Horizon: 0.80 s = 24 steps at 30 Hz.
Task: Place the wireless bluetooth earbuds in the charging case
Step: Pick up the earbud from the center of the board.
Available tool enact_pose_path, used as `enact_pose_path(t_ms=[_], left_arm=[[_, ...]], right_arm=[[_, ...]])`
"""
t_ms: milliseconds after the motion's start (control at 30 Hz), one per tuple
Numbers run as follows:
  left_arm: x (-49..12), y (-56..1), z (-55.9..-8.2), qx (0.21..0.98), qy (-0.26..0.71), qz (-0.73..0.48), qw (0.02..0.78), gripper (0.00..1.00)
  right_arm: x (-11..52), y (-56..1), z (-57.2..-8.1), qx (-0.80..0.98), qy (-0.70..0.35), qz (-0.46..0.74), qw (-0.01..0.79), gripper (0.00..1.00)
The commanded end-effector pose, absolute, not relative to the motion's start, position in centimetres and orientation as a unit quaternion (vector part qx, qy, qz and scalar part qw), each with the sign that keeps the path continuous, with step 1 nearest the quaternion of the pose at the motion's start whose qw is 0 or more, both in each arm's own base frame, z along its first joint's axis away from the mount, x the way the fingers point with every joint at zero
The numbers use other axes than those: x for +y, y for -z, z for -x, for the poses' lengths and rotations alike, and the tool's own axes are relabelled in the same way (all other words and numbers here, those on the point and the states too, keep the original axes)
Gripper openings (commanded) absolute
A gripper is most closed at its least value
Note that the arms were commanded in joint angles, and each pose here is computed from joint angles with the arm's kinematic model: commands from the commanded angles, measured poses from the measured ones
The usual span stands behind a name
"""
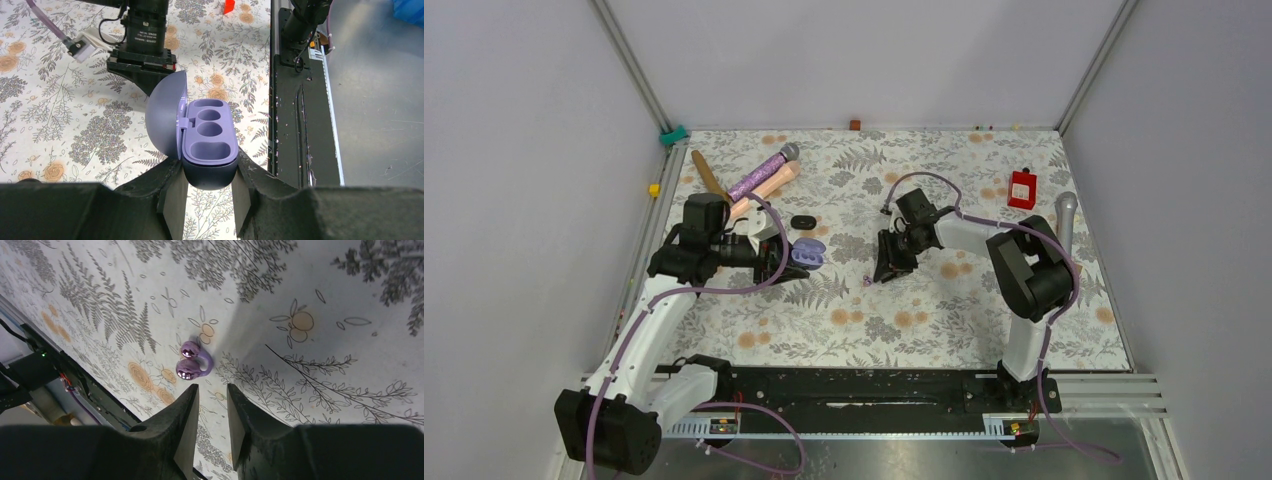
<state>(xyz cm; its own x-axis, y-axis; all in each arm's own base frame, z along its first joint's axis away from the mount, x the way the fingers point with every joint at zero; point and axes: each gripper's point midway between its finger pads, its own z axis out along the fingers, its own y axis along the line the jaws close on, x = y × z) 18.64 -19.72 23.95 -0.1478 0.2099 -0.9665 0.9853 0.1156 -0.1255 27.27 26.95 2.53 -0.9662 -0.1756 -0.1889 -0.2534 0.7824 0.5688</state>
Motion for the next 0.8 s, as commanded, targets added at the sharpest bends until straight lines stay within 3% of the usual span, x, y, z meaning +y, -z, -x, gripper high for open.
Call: enact_pose_path(t_ms=[0, 500, 767], left_arm=[[-20.0, -25.2, -18.4, 0.579, 0.456, -0.505, 0.45, 0.0], [-20.0, -25.2, -18.5, 0.579, 0.458, -0.504, 0.448, 0.0], [-20.0, -25.2, -18.6, 0.58, 0.458, -0.503, 0.447, 0.0]], right_arm=[[27.6, -2.5, -27.5, 0.938, -0.331, 0.08, 0.065, 0.34], [27.8, -1.3, -27.2, 0.939, -0.335, 0.061, 0.048, 0.33], [28.2, -1.1, -26.9, 0.935, -0.348, 0.055, 0.035, 0.36]])
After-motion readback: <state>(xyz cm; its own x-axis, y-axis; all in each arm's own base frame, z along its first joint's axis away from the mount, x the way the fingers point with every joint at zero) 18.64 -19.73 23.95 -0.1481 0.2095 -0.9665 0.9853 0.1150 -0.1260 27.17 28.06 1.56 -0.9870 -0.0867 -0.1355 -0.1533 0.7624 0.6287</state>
